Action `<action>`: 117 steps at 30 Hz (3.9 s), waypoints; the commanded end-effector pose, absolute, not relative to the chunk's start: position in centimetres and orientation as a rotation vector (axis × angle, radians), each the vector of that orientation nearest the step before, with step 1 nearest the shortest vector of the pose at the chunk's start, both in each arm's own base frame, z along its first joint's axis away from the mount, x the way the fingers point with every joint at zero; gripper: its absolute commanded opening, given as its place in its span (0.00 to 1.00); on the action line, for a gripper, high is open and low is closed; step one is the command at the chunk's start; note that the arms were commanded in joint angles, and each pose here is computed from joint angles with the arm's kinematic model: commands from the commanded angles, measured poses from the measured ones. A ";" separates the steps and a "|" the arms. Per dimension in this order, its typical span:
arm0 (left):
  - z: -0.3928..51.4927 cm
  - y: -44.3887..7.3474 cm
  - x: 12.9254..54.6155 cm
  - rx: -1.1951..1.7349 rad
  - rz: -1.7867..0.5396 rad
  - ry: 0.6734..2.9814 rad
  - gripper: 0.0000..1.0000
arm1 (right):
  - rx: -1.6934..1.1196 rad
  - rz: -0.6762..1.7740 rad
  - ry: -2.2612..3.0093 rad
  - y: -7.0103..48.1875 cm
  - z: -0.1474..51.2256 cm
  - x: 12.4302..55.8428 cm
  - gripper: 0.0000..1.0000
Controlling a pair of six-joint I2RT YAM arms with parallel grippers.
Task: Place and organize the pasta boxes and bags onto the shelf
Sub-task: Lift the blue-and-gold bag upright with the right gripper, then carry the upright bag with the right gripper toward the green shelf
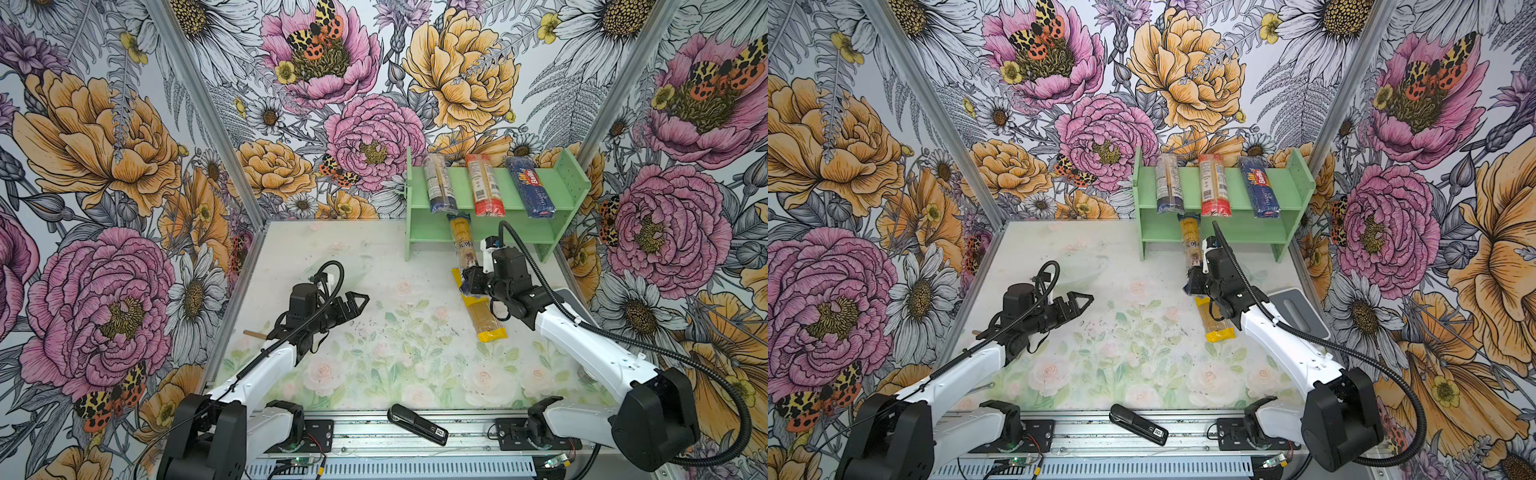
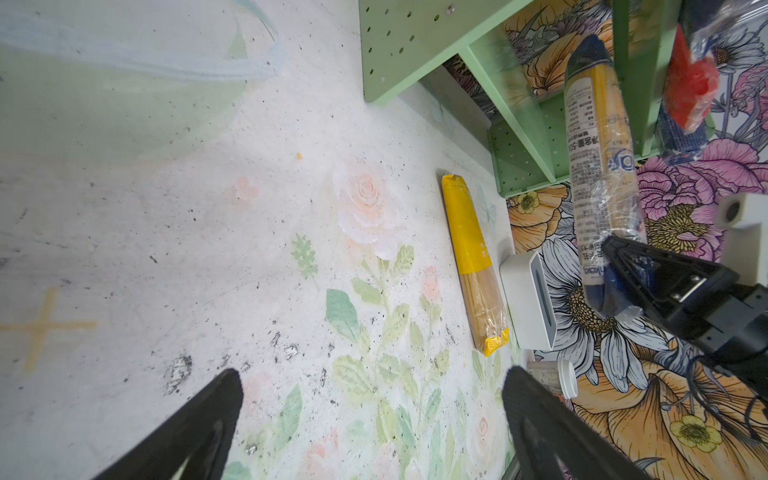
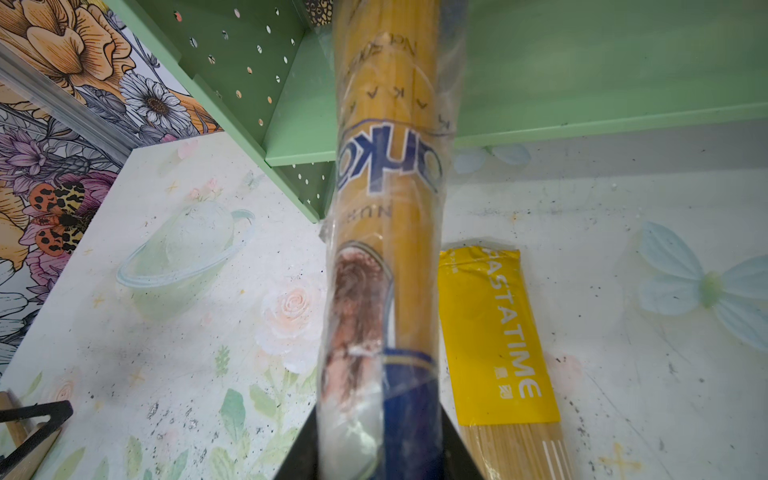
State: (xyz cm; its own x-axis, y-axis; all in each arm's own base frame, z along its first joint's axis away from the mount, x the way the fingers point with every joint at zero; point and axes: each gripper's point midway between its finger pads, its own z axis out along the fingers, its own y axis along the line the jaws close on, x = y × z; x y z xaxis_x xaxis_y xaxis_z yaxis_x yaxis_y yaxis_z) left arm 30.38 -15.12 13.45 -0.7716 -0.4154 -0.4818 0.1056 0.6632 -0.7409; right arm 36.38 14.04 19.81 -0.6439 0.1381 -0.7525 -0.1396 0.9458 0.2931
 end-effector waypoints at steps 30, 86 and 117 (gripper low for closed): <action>15.2 -16.3 31.1 -0.184 -1.086 2.185 0.99 | 0.076 0.440 1.830 12.4 29.7 44.4 0.00; 15.4 -16.0 30.2 -0.177 -1.079 2.175 0.99 | 0.087 0.525 1.741 14.1 27.8 49.3 0.00; 15.2 -15.2 29.8 -0.189 -1.073 2.161 0.99 | -0.004 0.410 1.730 16.6 28.5 51.0 0.00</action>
State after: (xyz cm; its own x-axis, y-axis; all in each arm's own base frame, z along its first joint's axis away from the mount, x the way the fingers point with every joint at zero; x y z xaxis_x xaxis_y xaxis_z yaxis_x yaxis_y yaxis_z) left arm 30.15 -15.36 14.97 -0.7457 -0.4155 -0.5208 0.1550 0.6520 -0.7422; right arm 49.02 16.32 20.42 -0.4350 0.1917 -0.8798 -0.1770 0.9398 0.2923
